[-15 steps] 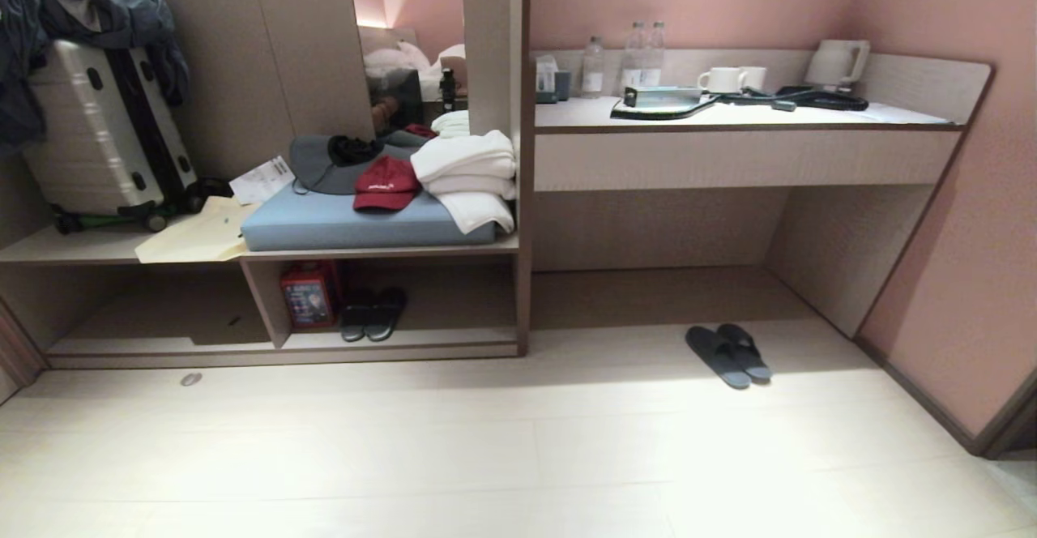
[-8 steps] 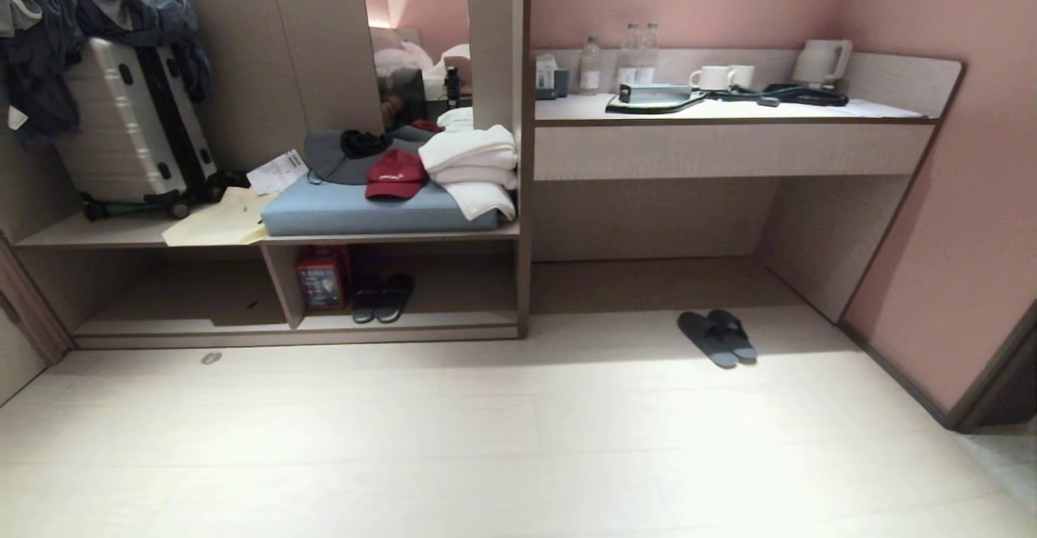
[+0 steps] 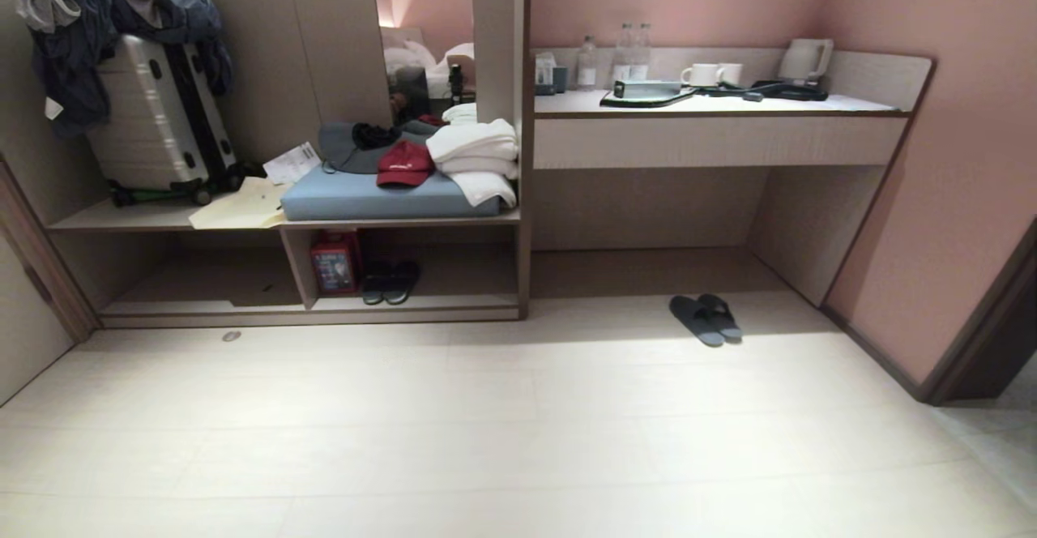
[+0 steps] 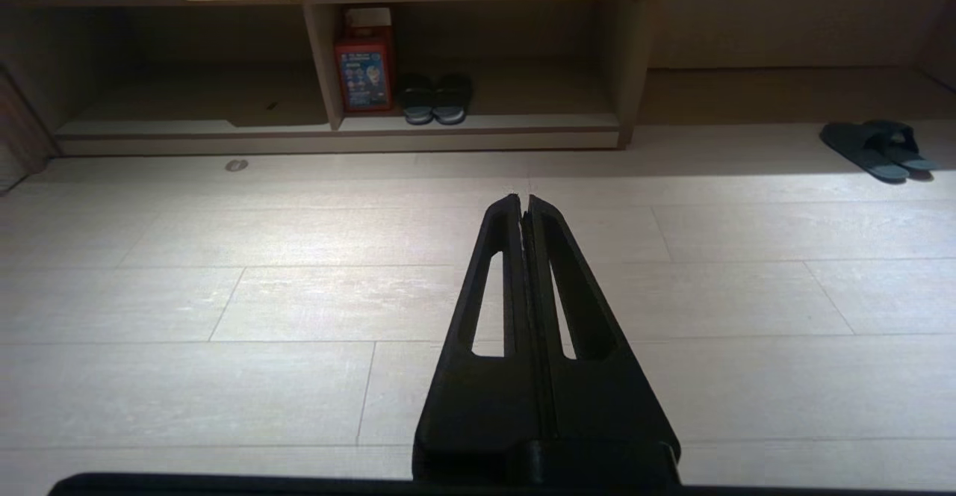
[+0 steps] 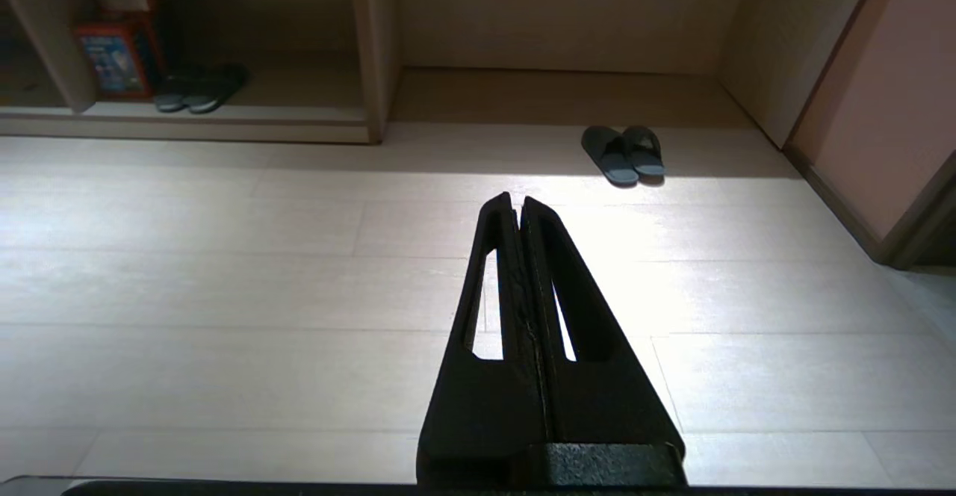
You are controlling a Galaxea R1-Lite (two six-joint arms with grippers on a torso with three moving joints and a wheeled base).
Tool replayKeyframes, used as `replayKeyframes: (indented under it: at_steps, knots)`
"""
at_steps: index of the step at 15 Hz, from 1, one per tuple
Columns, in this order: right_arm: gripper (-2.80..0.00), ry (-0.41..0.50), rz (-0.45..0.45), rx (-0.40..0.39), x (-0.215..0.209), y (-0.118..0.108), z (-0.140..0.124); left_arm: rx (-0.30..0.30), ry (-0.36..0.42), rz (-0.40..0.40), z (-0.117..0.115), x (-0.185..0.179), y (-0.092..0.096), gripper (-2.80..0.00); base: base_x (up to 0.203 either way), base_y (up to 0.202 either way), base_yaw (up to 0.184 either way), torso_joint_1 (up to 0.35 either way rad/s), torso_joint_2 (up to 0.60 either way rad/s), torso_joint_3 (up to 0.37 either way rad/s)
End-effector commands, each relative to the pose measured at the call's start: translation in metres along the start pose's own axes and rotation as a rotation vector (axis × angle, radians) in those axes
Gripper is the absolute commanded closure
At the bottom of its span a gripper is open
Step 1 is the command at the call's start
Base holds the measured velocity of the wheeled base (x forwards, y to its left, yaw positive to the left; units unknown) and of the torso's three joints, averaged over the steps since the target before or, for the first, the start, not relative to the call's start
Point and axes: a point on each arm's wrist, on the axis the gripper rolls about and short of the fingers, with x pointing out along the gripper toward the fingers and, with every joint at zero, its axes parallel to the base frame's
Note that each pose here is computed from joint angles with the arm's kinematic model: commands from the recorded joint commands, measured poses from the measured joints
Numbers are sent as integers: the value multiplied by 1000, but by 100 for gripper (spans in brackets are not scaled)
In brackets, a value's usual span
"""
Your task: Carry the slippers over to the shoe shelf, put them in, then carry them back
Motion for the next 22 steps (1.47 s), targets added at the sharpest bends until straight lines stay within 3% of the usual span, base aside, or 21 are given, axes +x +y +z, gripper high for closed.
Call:
replayKeyframes:
  at_steps: [1, 14, 22]
  knots:
    - [0, 2, 0, 0, 0, 0, 0, -1, 1, 0, 0, 0, 0, 0, -196, 0, 2, -2, 2, 2]
    - [0, 2, 0, 1, 0, 0, 0, 2, 0, 2, 0, 0, 0, 0, -192, 0, 1, 1, 3, 4]
    - [0, 2, 0, 2, 0, 0, 0, 4, -1, 2, 0, 0, 0, 0, -7, 0, 0, 0, 1, 0]
